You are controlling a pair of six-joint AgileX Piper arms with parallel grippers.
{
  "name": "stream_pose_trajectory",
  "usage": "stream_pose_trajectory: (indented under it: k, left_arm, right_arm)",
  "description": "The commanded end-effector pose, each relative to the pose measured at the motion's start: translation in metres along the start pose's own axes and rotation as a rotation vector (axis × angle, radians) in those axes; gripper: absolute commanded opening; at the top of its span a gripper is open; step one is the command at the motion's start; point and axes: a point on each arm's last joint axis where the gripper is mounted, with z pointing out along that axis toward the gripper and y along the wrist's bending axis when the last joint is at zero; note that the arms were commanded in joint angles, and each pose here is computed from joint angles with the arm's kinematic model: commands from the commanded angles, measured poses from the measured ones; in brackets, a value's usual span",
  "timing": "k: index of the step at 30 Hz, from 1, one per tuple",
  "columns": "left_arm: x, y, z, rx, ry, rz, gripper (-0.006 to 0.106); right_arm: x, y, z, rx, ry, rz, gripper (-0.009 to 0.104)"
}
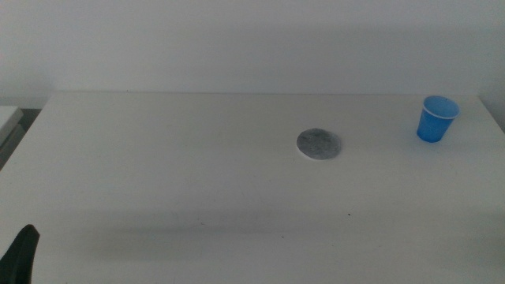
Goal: Place an empty cup on a cup mat.
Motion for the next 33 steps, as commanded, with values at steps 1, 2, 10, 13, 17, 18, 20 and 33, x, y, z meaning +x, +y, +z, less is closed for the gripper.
stream_pose_trajectory:
  k: [1,2,10,13,17,18,20,33]
  left_arm:
    - [-0.001,0.0,0.0,0.002,-0.01,-0.003,0.094]
    - [-0.001,0.0,0.0,0.002,-0.01,-0.003,0.094]
    - [-0.001,0.0,0.0,0.002,-0.01,-0.003,0.094]
    - [-0.001,0.0,0.0,0.002,-0.01,-0.003,0.094]
    - [-0.001,0.0,0.0,0.002,-0.01,-0.003,0.094]
    - [-0.001,0.0,0.0,0.002,-0.01,-0.003,0.094]
    - [-0.001,0.0,0.0,0.002,-0.01,-0.003,0.094]
    - [-0.001,0.0,0.0,0.002,-0.01,-0.003,0.094]
  right_arm:
    - [0.0,0.0,0.0,-0.001,-0.012,0.015,0.08]
    - [-0.005,0.0,-0.001,-0.002,-0.025,0.022,0.08]
    - [-0.071,0.004,0.024,0.006,0.111,0.042,0.08]
    - [-0.102,0.006,0.043,0.013,0.298,0.041,0.08]
    - [-0.132,0.008,0.07,0.024,0.563,0.041,0.08]
    - [-0.14,0.009,0.076,0.025,0.599,0.04,0.08]
    - [-0.157,0.01,0.088,0.025,0.613,0.04,0.08]
    - [-0.179,0.012,0.128,0.045,0.553,0.161,0.079]
